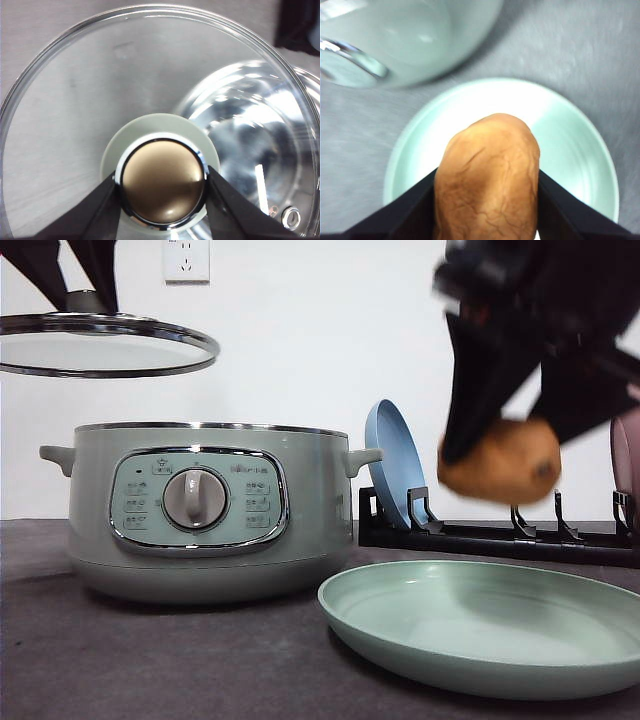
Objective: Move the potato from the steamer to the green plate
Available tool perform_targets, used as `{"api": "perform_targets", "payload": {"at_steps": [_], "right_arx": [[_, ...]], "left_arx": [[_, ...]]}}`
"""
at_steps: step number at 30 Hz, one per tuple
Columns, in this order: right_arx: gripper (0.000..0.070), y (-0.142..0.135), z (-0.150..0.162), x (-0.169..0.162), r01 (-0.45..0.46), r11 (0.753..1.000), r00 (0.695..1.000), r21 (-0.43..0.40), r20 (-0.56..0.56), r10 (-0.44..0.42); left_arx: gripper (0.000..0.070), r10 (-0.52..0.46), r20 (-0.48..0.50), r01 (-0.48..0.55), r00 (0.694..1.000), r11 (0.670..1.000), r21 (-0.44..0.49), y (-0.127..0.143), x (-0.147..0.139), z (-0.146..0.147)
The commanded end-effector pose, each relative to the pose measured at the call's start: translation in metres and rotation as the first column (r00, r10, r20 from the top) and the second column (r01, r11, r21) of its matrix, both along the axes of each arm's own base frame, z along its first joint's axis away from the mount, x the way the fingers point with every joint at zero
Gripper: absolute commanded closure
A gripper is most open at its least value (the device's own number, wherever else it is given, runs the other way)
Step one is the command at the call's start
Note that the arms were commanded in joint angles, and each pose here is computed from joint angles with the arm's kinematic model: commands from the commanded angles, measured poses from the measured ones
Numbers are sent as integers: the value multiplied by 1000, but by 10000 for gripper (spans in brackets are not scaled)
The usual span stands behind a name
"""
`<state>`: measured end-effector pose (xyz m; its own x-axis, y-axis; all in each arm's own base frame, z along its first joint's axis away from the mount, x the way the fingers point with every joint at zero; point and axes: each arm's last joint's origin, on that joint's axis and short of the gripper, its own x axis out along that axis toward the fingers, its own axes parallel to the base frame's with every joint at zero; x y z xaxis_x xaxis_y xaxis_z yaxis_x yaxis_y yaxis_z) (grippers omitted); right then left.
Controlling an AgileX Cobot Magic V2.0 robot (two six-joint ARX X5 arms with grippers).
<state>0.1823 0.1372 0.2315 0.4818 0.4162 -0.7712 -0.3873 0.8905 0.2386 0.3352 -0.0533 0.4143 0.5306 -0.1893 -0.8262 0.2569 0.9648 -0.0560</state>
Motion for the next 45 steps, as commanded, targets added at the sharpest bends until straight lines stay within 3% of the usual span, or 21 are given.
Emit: {"api": "perform_targets", "payload": {"at_steps": [1,17,26,31,45], "right_arx": [[490,3,-8,0,37,999,999,15,-4,-37],[479,7,-64,7,77,997,996,-29,-47,-79],[201,6,-65,6,75,996,995,-40,-63,-78],[92,6,-62,7,80,996,995,-31,-52,-81],[86,-7,-2,10,106,993,987,45,120,-111]], "left_arx": [[700,-21,86,23,996,999,-24,-5,-8,20],[700,-199,76,203,977,978,-55,-56,-22,19],[700,-244,69,248,967,967,-54,-70,-28,19],[700,-268,68,272,961,961,-53,-78,-31,19],[700,-304,42,306,952,951,-38,-95,-20,4]]}}
